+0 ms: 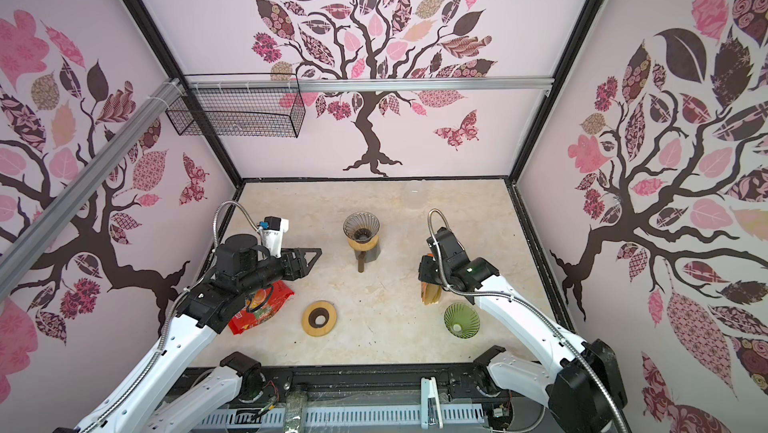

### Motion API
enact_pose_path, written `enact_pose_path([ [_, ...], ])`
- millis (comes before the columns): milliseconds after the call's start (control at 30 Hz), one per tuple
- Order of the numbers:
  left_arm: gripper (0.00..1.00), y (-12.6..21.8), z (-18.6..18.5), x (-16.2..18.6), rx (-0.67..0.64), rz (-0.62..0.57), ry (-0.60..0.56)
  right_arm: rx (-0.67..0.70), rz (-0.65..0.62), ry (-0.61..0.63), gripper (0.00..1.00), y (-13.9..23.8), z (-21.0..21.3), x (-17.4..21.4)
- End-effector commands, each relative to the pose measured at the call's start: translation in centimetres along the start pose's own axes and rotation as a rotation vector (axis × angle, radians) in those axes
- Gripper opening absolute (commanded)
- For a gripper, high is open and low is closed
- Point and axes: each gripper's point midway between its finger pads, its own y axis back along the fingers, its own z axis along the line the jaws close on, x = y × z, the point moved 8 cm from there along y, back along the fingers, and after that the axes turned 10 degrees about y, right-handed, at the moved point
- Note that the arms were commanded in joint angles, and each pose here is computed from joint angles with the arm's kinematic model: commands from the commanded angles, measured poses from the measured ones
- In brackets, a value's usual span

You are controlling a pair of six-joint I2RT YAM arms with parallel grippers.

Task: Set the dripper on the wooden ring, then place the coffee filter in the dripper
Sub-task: 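Open both grippers off the dripper, moving the right gripper toward the COFFEE pack, then lower the right gripper over the open COFFEE filter pack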

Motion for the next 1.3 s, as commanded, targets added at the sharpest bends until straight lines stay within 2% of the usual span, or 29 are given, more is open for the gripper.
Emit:
enact_pose_path([
  [0, 0.68, -0.2, 0.1, 0.3, 0.013, 0.002, -0.010, -0.015, -0.004, -0.004, 0.35, -0.8, 0.4, -0.4],
  [533, 0.68, -0.8, 0.4, 0.5, 0.011, 0.023, 0.008, 0.086, 0.003, 0.045, 0.31, -2.7, -0.3, -0.9],
  [700, 0.68, -0.8, 0.4, 0.5, 0.012, 0.022, 0.009, 0.085, 0.004, 0.051, 0.26, -3.1, -0.2, -1.1],
  [967, 0.68, -0.8, 0.4, 0.5, 0.012, 0.022, 0.012, 0.093, 0.007, 0.068, 0.13, -3.8, 0.0, -1.5],
  [1267, 0.68, -0.8, 0.4, 0.5, 0.006, 0.019, 0.013, 0.150, -0.048, 0.093, 0.04, -4.3, 0.5, -3.8],
])
